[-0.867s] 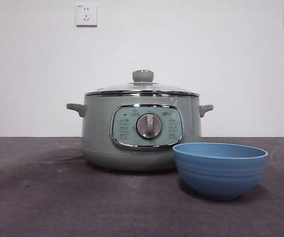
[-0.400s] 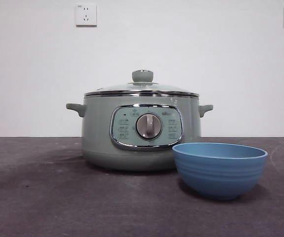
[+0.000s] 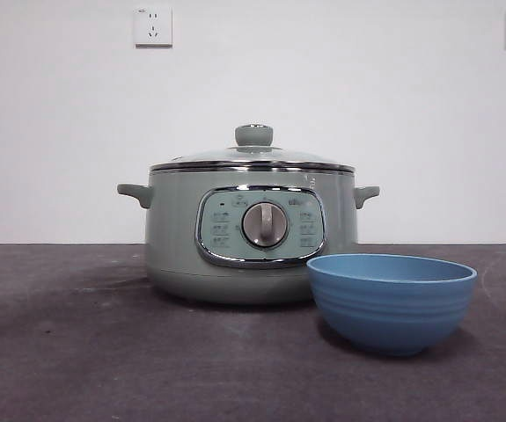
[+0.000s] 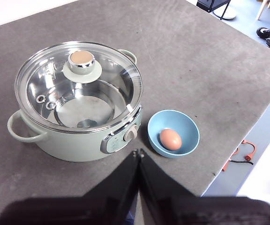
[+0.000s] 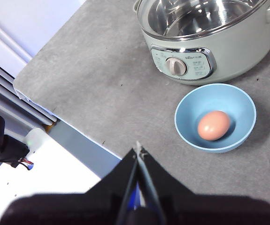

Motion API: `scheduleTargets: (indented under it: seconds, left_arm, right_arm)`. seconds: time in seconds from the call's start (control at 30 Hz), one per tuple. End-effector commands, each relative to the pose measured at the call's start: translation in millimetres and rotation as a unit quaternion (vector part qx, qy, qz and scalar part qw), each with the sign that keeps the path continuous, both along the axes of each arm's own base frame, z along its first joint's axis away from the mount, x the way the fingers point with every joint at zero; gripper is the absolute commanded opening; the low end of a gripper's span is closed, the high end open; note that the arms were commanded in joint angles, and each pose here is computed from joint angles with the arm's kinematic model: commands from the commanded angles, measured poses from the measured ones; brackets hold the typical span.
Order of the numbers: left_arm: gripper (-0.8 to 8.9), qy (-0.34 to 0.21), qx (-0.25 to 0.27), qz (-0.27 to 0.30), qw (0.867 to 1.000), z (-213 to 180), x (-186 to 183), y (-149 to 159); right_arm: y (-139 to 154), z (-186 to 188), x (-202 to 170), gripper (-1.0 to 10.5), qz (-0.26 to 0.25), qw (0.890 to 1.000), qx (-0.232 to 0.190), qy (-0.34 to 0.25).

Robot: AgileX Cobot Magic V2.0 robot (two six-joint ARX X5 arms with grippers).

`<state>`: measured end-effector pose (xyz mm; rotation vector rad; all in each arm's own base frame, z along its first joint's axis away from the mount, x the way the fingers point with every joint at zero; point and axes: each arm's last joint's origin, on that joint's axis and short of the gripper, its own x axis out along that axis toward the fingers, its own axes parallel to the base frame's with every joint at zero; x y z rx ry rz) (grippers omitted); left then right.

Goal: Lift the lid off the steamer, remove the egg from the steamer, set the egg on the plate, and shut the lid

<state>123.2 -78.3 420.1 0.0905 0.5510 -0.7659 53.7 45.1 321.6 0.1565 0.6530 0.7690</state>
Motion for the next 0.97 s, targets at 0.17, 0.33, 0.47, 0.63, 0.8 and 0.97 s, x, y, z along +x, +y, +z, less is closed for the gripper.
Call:
scheduleTargets:
  seconds: [0.17, 0.33, 0.47, 0.63, 0.8, 0.97]
  left_arm:
    - [-0.03, -0.084, 0.052, 0.007, 0.995, 4.0, 4.8, 4.8]
    - [-0.03, -0.212, 0.073, 0.091, 0.97, 16.9, 4.2, 34.5]
    - [-0.03, -0.288, 0.057, 0.169, 0.941, 5.5, -7.8, 56.1]
    - [-0.03, -0.357, 0.055, 0.245, 0.9, -45.3, -22.2, 71.0]
    - [-0.03, -0.348, 0.034, 0.281, 0.894, -112.1, -26.8, 76.0]
    - [-0.03, -0.312, 0.012, 0.318, 0.895, -175.1, -28.4, 78.5]
  right_arm:
    - [0.1, 1.4, 0.1, 0.0, 0.002, 1.0, -0.002, -0.007]
    - [0.1, 1.3, 0.1, 0.0, 0.002, 1.0, -0.002, -0.007]
    - [0.1, 1.3, 0.1, 0.0, 0.002, 1.0, -0.002, -0.007]
    - [0.1, 1.3, 0.1, 0.0, 0.002, 1.0, -0.002, -0.007]
    - [0.1, 1.3, 0.1, 0.0, 0.002, 1.0, -0.002, -0.007]
    - [0.1, 1.3, 0.1, 0.0, 0.002, 1.0, -0.002, -0.007]
